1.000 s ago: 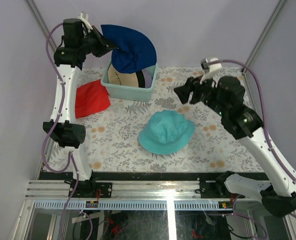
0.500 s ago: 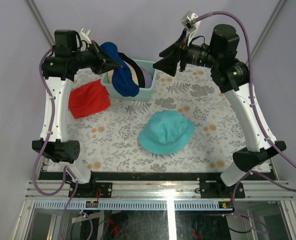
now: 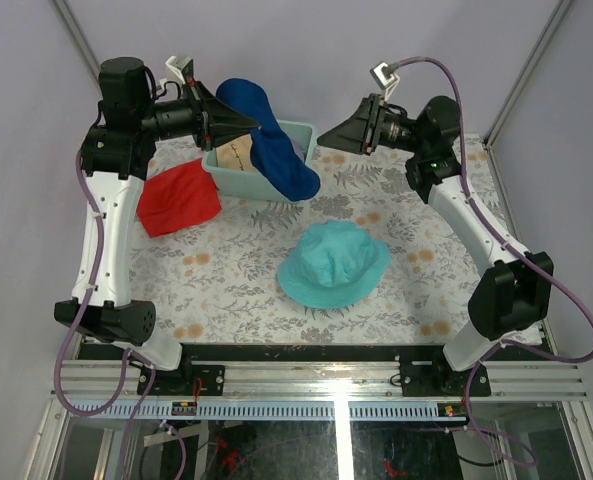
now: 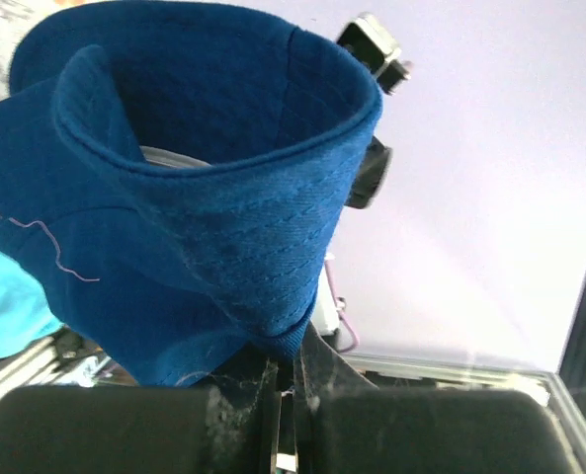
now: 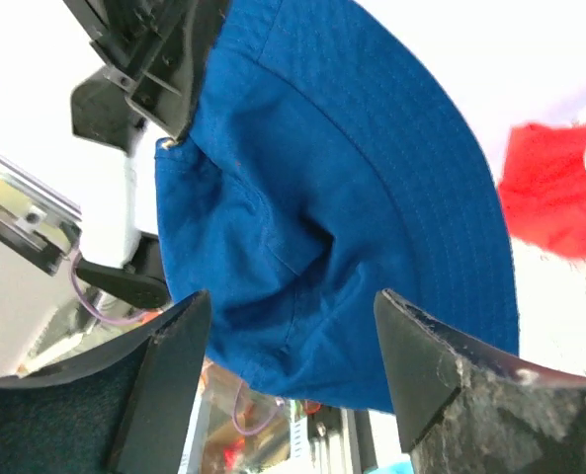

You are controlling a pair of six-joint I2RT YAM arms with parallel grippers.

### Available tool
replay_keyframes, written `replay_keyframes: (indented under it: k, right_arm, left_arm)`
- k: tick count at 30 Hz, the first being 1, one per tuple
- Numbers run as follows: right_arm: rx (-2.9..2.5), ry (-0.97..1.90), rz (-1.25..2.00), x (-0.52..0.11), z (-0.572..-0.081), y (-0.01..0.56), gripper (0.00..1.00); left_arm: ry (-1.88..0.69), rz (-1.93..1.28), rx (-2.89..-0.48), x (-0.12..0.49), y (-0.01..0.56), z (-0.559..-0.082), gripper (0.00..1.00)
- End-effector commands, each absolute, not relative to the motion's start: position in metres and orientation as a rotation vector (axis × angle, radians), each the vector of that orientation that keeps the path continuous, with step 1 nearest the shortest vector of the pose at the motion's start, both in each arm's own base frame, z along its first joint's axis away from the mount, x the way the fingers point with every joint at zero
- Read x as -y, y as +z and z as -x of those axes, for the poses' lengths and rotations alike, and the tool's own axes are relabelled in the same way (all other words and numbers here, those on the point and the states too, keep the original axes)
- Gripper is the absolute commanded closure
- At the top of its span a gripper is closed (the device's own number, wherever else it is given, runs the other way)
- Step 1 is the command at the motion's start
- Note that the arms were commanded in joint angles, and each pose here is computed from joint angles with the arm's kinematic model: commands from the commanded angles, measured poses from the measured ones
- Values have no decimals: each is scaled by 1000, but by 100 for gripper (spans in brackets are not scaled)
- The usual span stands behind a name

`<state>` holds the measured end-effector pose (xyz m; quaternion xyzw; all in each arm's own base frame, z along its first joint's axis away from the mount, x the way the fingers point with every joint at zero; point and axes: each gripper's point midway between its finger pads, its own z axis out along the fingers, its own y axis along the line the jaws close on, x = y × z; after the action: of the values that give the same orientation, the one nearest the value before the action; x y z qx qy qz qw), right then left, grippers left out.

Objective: Stack the hats

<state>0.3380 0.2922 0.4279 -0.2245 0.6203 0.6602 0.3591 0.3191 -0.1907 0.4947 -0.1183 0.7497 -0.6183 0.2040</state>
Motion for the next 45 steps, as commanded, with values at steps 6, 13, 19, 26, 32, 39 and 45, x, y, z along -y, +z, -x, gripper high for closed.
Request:
replay_keyframes:
  k: [6,13,19,26,32,39,45]
  right_arm:
    - [-1354,1424,657,-268,-264,507,20]
    - [-1528,1011,730,-290,-256,488,19]
    - [-1608,769,818,-312,-251,468,19]
    - [-1664,539,835,-325,-257,447,18]
    - [-1668,483,795,-326,-266,441,19]
    - [-1638,481,750,-331,-274,448,21]
    - [-1635,495,753,-340,-278,446,26]
  left_arm:
    - [-1918,221,-1984,198,536,-299,100]
    - [-1876,353,-2017,202,505,-318,100]
    - [-1878,383,-2019,207,501,-325,100]
    - [-1895,378,-2012,214,507,-324,100]
    - [-1896,381,-2011,215,508,-323,100]
    - [-1895,394,-2025,216,501,-321,100]
    - [-1898,393,-2032,217,499,-319,100]
